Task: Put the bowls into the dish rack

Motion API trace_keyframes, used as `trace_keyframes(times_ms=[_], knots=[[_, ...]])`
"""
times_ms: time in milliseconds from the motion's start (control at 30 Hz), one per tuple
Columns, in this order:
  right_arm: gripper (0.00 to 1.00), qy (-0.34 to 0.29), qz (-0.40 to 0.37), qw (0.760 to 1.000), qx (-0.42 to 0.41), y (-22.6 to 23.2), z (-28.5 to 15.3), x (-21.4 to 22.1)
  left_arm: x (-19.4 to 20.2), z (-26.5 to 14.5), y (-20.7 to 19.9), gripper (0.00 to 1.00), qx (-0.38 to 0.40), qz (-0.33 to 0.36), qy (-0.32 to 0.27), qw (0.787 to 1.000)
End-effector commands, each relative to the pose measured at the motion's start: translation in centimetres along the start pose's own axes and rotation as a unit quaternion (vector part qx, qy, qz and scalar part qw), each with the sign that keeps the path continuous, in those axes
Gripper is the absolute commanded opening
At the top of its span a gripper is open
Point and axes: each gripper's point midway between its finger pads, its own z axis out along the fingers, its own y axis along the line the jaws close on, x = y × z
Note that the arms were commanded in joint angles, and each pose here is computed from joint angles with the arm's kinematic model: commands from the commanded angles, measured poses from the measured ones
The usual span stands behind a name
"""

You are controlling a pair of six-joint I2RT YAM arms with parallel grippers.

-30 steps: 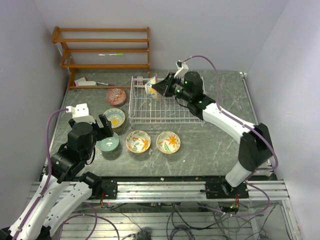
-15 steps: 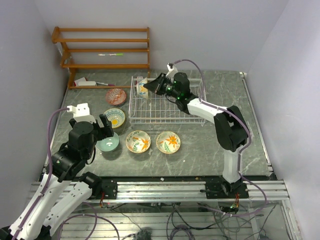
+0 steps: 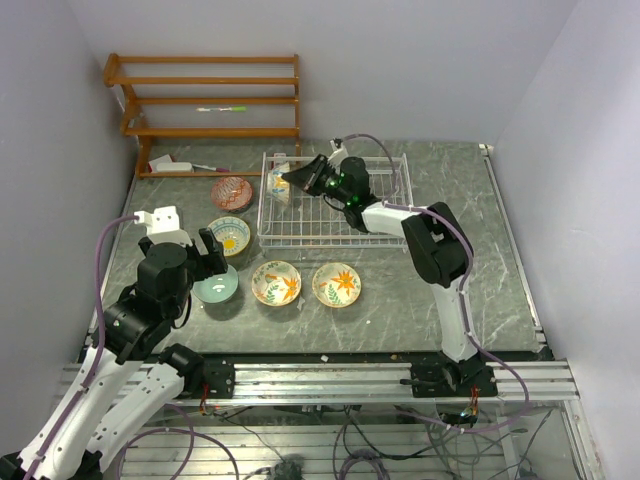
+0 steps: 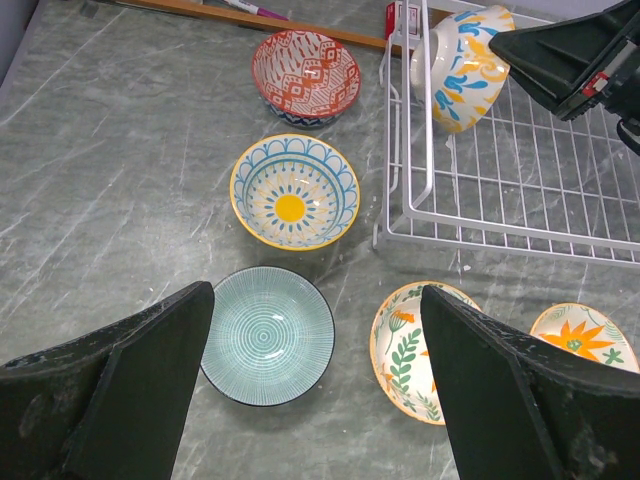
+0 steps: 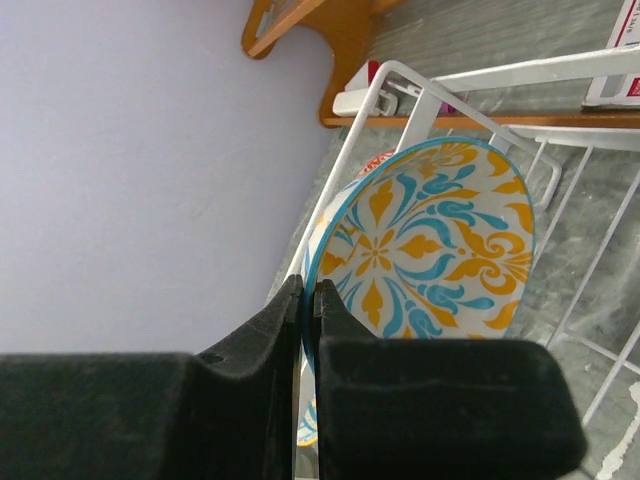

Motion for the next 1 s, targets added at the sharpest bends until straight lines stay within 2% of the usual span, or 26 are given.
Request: trace_keyframes(times_ms=[0,333,567,733,967], knots=[[0.00,-0.047,-0.002,0.996,-0.072,3.7,0.5,-2.7,-1.4,-0.5,0.1,0.95,-0.001,-0.010,-0.018,1.000],[0.00,-0.067,0.056,0.994,-0.062,0.5,1.2,-2.0,-1.4,-0.5,0.1,0.95,-0.001,-0.010,-0.017,1.000],[0.00,-0.079,0.061,0.995,0.025,-3.5,0.6,-1.9,-1.4,-0.5,0.1,0.95,-0.002,-0.010,-0.017,1.000],[0.08,-0.053,0.075,0.992,0.082,-6.7,0.3,-0.5,-1.4,-0.5,0.1,0.95,-0.003,-0.010,-0.017,1.000],[0.24,-0.052,0.080,0.988,0.119,-8.4,-0.8,-0.1,-1.5,-0.6,0.2,0.95,-0.003,-0.011,-0.019,1.000]])
